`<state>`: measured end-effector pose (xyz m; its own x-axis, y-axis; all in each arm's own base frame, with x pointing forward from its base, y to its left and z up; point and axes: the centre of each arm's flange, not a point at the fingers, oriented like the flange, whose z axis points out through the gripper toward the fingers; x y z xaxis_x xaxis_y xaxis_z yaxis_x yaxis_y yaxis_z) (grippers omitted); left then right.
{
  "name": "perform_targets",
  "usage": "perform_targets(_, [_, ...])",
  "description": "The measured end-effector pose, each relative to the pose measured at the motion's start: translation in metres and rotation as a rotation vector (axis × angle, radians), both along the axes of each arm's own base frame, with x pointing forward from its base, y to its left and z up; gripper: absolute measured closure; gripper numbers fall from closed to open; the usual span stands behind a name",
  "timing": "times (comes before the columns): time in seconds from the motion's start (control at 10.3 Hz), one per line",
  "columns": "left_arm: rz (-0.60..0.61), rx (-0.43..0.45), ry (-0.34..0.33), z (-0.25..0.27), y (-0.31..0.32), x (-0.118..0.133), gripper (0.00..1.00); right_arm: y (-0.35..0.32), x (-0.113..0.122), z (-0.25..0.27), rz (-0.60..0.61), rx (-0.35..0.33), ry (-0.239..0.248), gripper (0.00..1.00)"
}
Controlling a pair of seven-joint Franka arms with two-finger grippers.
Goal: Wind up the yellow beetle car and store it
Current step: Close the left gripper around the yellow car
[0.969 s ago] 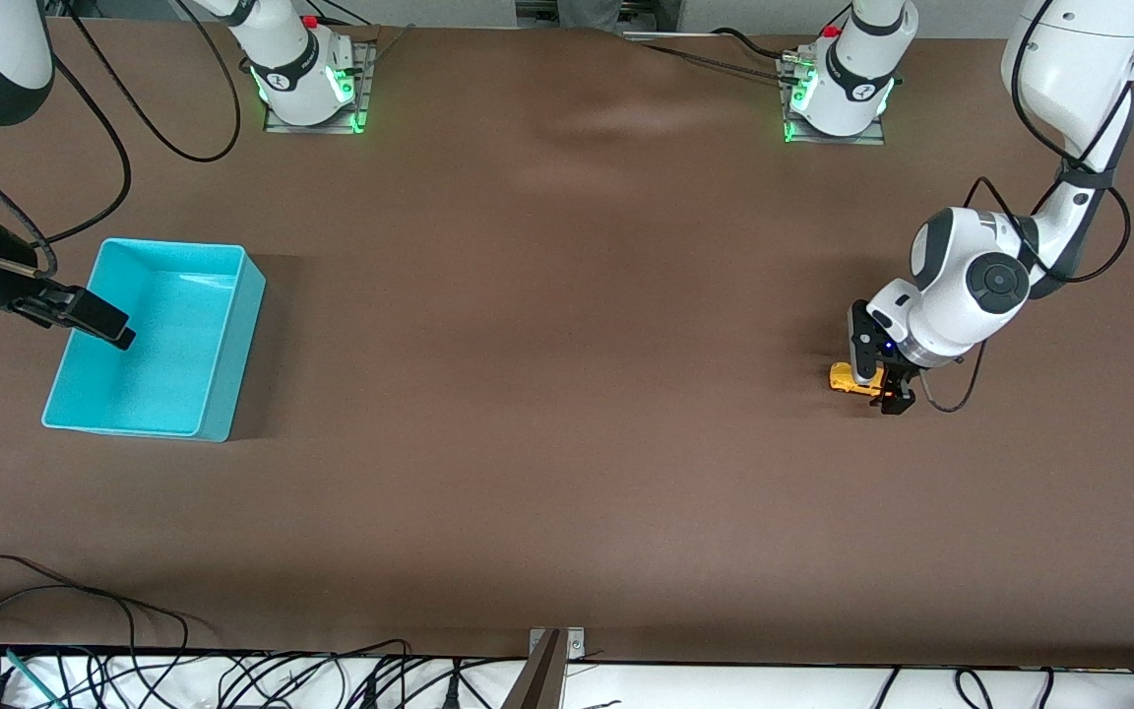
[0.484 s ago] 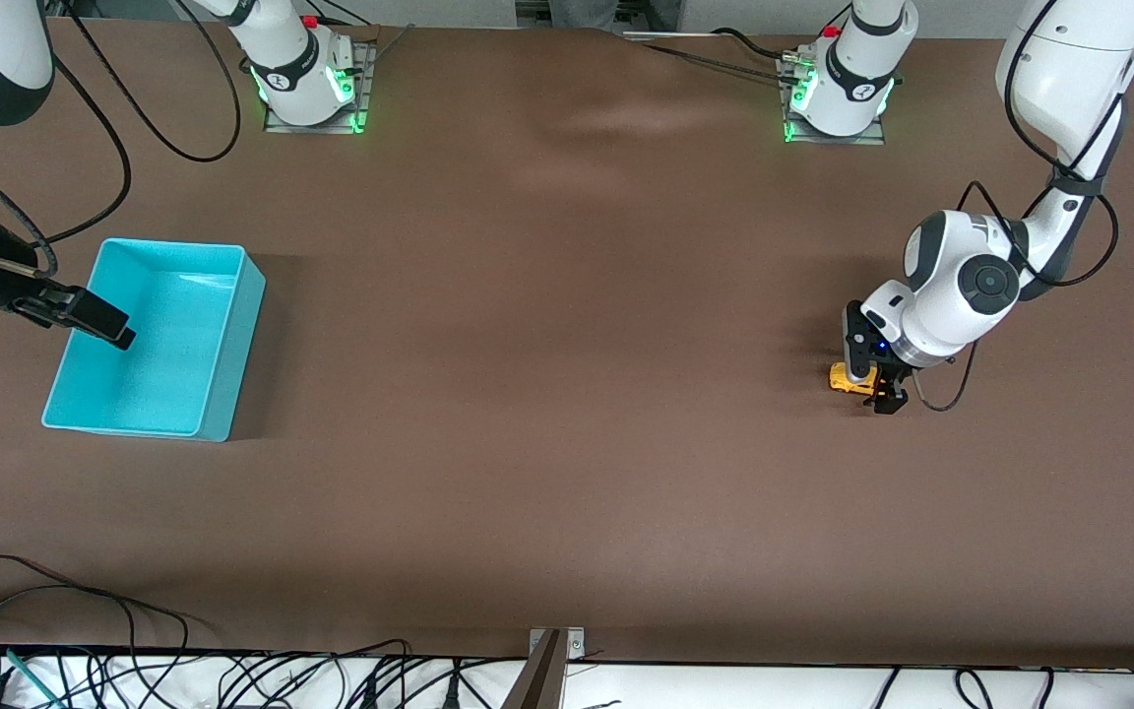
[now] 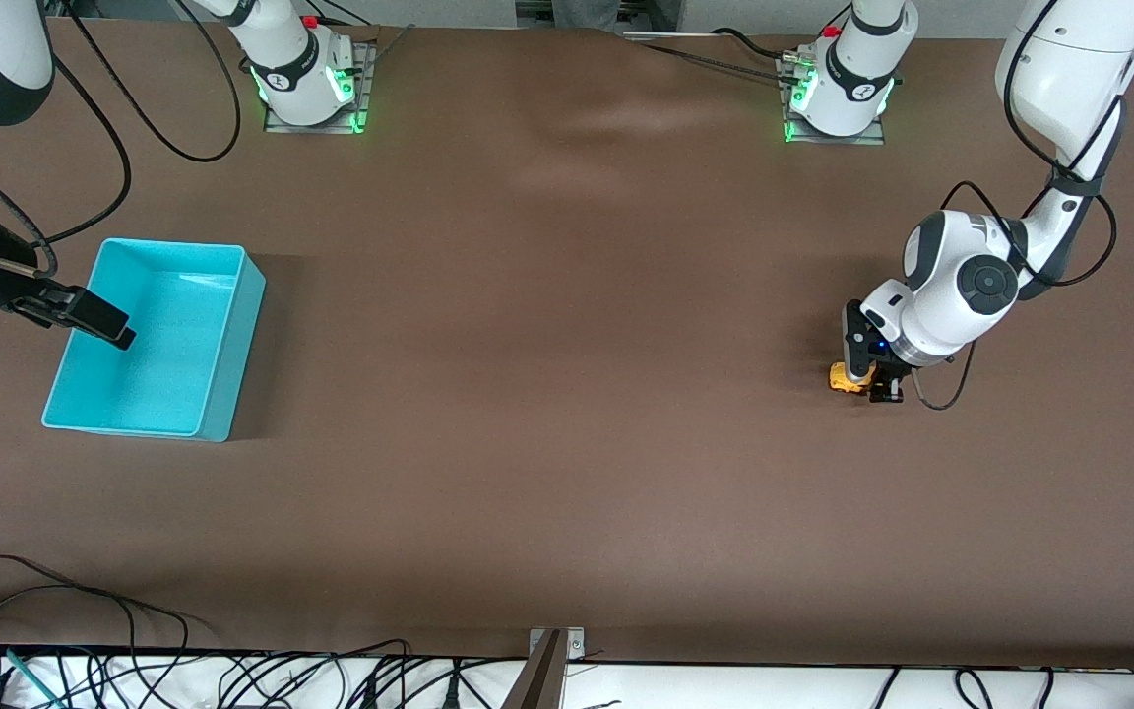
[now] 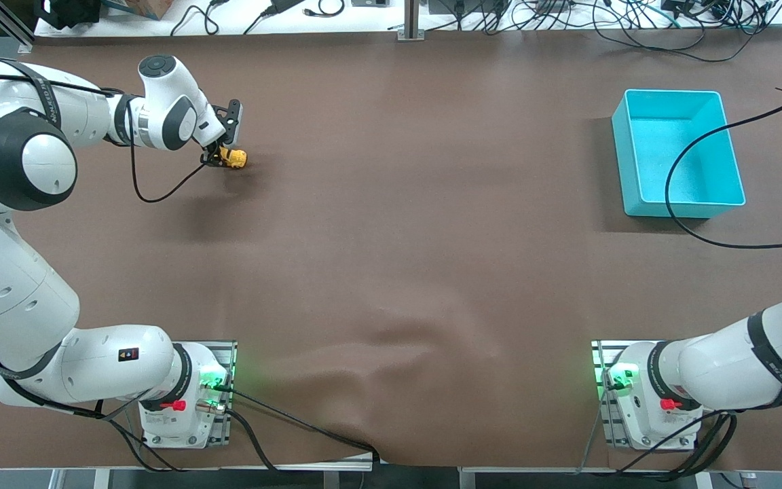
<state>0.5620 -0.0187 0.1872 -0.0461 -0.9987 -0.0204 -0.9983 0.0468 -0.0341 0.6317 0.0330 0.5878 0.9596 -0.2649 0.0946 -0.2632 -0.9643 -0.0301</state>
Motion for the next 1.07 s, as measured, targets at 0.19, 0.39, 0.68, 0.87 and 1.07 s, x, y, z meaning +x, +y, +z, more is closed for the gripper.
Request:
perform_targets(0.19, [0.003, 0.000, 0.000, 0.000, 0.002, 0.000, 0.55, 0.000, 0.000, 0.000, 0.000, 0.000, 0.000, 0.00])
perform_targets(0.39, [0.005, 0.000, 0.000, 0.000, 0.003, 0.000, 0.55, 0.000, 0.000, 0.000, 0.000, 0.000, 0.000, 0.00])
perform_targets(0.68, [0.013, 0.000, 0.002, -0.001, 0.007, 0.000, 0.55, 0.000, 0.000, 0.000, 0.001, 0.000, 0.000, 0.00])
perform_targets(0.87, [0.044, 0.001, 0.007, -0.001, 0.025, 0.000, 0.55, 0.000, 0.000, 0.000, 0.001, 0.000, 0.000, 0.00])
perform_targets(1.07, [0.065, 0.002, 0.008, -0.001, 0.061, -0.002, 0.55, 0.000, 0.000, 0.000, 0.001, 0.000, 0.000, 0.00])
